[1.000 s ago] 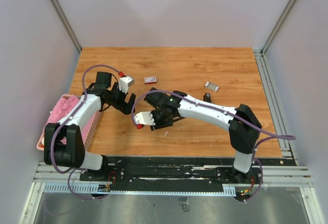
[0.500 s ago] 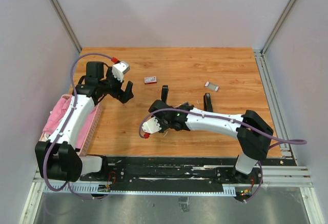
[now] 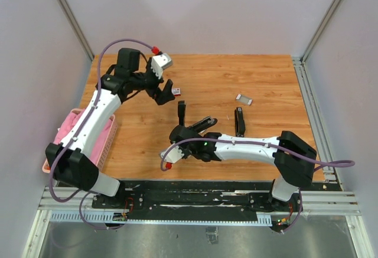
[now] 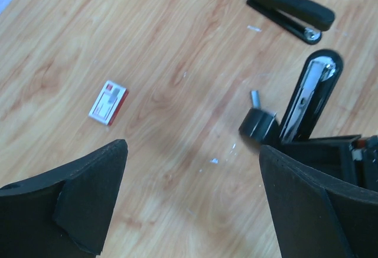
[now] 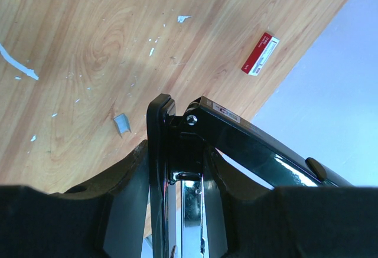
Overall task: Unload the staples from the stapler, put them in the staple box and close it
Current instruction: Unload the staple at the center of the board.
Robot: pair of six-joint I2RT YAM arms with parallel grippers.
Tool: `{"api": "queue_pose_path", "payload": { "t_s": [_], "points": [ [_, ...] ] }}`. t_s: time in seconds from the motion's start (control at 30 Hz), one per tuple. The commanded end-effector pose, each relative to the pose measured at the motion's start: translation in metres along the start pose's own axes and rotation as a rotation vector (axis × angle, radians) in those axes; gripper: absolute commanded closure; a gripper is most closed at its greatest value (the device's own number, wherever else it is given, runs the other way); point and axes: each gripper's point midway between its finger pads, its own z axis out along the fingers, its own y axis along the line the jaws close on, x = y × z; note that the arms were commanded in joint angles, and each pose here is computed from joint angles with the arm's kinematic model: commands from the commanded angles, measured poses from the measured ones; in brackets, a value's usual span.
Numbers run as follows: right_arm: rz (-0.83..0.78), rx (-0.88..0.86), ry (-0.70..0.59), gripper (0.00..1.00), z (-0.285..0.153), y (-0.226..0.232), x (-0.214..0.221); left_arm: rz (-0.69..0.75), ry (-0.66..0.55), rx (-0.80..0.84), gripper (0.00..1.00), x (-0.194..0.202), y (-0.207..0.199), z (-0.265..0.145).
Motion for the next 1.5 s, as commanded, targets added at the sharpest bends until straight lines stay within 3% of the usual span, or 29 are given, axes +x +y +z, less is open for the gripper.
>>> {"api": "queue_pose_path", "payload": {
  "t_s": [0.0,0.4,0.57,0.67,0.83,1.03,1.47],
  "points": [
    [-0.028,0.084,0.035,0.83,-0.005,-0.017,-0.001,-0.014,0.02,0.108,0.02,-0.015,-0.023,0.017],
    [-0.047,0.083,0.051,0.83,0.0,-0.012,-0.001,0.032,0.167,0.181,0.0,0.008,-0.061,0.07],
    [-0.026,0.128,0.092,0.83,-0.004,-0.022,0.008,0.054,0.228,0.218,0.17,0.028,-0.067,0.067],
    [-0.002,0.149,0.107,0.83,-0.006,-0.028,0.013,0.056,0.27,0.195,0.32,0.043,-0.065,0.064],
    [0.016,0.16,0.125,0.83,-0.007,-0.032,0.022,0.067,0.285,0.095,0.43,0.055,-0.051,0.055],
    [0.039,0.17,0.141,0.83,-0.01,-0.035,0.031,0.002,0.24,0.005,0.45,0.063,-0.029,0.041],
    [0.172,0.255,0.182,0.84,-0.016,-0.057,0.06,-0.119,0.196,0.043,0.44,0.086,-0.025,0.021]
  ]
}}
